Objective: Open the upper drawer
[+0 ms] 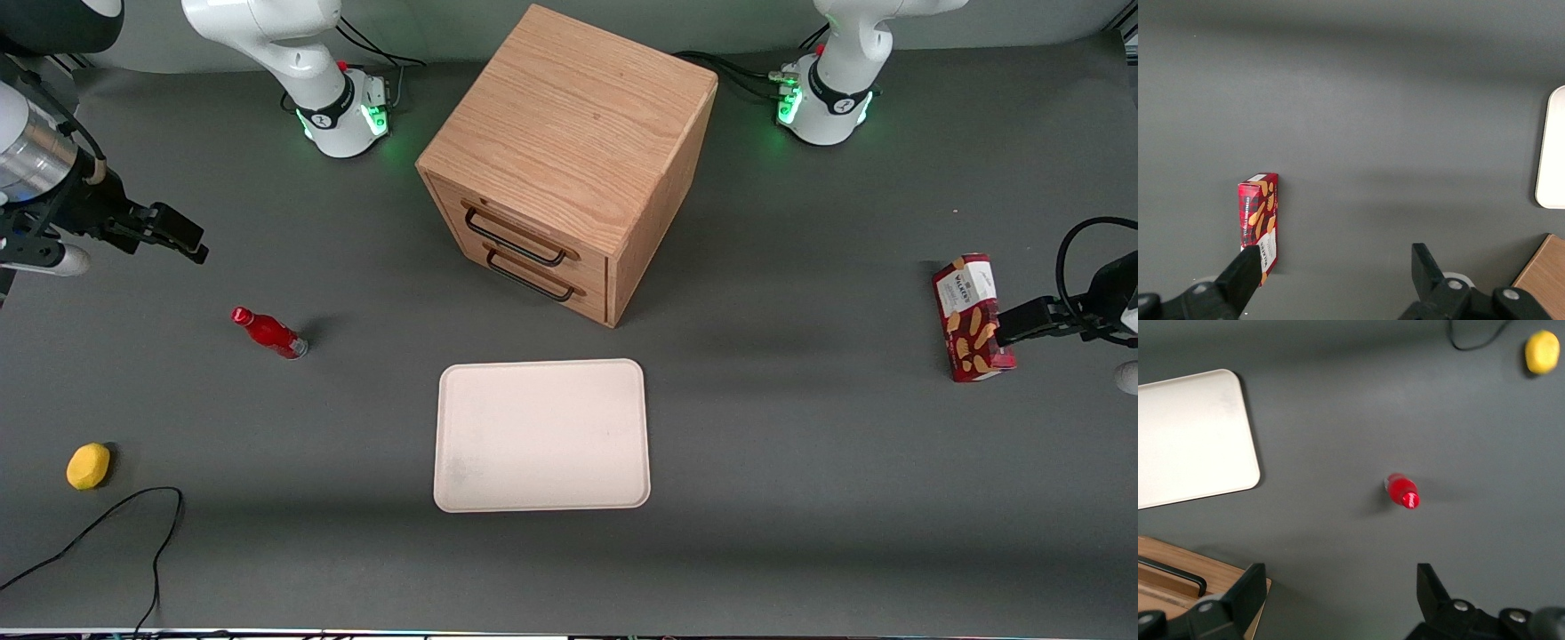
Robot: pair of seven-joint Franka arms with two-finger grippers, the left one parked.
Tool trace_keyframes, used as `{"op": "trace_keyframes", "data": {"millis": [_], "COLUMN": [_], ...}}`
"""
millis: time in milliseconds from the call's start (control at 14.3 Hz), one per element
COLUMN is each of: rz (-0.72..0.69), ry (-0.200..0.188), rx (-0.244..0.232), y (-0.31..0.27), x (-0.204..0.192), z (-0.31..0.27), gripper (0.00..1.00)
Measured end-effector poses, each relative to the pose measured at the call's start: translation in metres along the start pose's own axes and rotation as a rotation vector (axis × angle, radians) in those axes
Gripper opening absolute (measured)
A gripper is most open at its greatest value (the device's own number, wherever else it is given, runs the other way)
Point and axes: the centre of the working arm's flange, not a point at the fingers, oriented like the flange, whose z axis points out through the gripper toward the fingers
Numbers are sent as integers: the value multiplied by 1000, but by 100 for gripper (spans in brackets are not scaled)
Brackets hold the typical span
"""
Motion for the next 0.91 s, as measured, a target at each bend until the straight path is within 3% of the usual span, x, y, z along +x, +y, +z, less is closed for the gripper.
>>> {"op": "trace_keyframes", "data": {"millis": [279, 628, 907], "rz": [-156, -415, -720], "ry": [5, 2, -32], "rx": [30, 71, 103], "y": [-81, -206, -268], "x": [10, -23, -52], "z": [2, 5, 21], "gripper": [100, 100, 100]}}
